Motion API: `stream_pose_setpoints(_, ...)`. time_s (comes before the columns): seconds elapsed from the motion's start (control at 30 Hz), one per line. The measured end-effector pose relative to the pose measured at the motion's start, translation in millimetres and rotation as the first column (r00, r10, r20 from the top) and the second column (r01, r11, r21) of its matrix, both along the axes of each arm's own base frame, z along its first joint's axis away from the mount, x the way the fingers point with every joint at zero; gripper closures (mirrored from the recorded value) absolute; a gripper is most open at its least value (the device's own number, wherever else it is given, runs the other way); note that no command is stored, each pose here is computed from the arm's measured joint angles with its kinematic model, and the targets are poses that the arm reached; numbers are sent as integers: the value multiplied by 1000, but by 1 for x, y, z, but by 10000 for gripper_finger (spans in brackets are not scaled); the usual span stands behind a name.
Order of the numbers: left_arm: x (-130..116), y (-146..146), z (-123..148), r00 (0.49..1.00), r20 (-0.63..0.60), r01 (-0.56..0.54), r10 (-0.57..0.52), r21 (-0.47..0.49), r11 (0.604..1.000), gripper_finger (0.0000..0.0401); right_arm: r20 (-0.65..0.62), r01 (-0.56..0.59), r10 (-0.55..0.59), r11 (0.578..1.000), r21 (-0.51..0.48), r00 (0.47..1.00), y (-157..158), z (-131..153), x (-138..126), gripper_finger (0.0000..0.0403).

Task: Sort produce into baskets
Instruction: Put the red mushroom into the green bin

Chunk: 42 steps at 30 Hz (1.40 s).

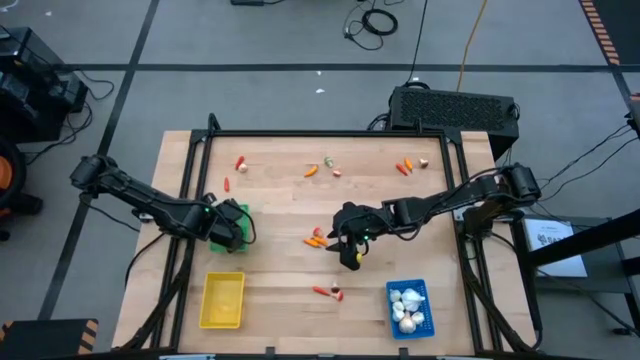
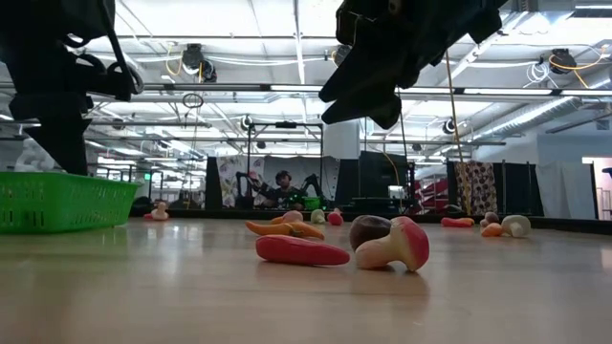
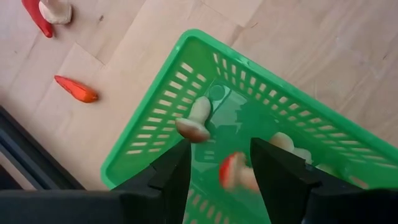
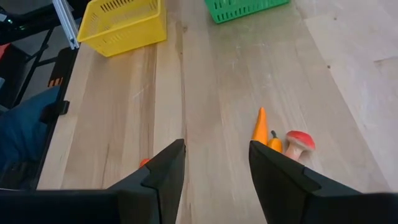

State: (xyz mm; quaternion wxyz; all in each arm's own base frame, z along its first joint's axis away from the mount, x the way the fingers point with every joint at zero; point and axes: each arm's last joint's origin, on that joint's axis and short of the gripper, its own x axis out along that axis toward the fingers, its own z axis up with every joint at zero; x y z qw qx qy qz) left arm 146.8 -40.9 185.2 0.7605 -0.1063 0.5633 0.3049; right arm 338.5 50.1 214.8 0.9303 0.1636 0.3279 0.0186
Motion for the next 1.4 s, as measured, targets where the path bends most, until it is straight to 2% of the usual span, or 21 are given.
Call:
stream_pose_setpoints(0.6,0,0,0,1000,2,5,-5,-2,1000,228,0,0,0,1000,0,1000,0,0,0,234)
stream_pose_setpoints(0.8,1,1,0,999,8,31,-31,36,999,228,-3,11,-11,1000,16,1000,0,0,0,234)
stream_pose_setpoints(0.97,8,-1,1,991,40,126,-128,52,991,228,-7,26,-26,999,34,1000,0,0,0,234)
stream_pose_setpoints(1.27,30,-9,10,922,191,325,-337,94,941,228,-9,41,-41,998,39,999,10,0,-2,234)
stream_pose_setpoints(1.4,47,-17,23,837,356,392,-415,139,909,228,-11,28,-28,998,49,1000,17,0,-3,234)
